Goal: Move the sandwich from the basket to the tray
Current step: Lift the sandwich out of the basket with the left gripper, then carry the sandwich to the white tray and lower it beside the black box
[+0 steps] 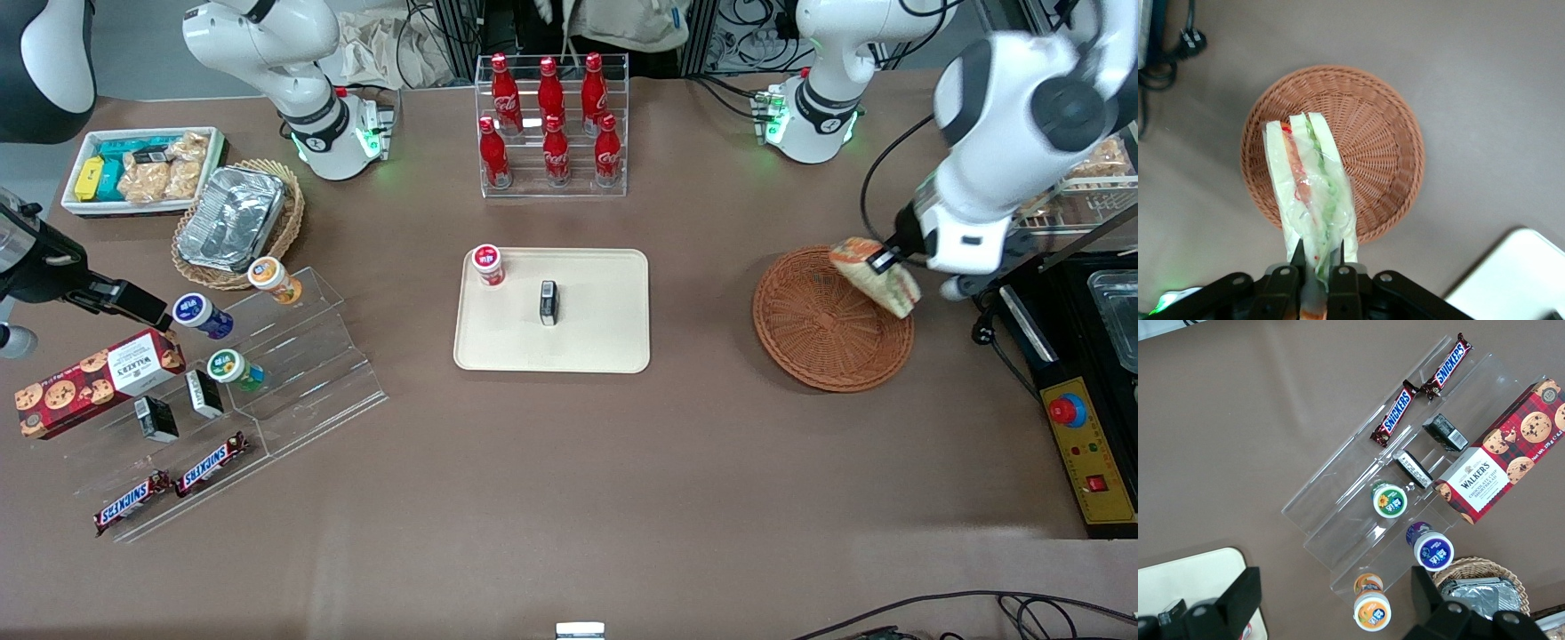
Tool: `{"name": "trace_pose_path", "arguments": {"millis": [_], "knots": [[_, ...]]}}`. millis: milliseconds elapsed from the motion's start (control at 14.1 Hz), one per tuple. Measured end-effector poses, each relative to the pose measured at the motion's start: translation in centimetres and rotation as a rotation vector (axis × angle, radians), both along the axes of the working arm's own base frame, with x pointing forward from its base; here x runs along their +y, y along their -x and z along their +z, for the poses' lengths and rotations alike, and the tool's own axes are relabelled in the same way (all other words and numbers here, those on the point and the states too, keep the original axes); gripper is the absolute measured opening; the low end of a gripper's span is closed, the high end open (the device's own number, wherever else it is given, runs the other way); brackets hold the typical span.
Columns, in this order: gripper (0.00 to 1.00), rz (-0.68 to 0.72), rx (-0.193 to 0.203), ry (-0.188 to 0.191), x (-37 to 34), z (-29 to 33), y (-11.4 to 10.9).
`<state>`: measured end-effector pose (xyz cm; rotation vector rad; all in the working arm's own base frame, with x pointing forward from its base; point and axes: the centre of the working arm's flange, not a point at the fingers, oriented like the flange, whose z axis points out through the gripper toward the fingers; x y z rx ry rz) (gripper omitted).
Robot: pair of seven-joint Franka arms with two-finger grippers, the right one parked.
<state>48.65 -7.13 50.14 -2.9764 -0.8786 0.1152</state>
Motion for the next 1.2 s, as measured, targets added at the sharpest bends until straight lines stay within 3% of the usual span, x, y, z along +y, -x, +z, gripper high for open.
{"name": "trace_pose_path", "arguments": {"millis": [496, 850, 1204], "knots": [[0.15, -0.248, -0.002, 0.022, -0.5, 9.8, 0.0], [0.15, -0.422, 0.043, 0.025, -7.3, 8.1, 1.0], [0.15, -0.545, 0.093, 0.1, -17.5, 5.1, 3.4]]}}
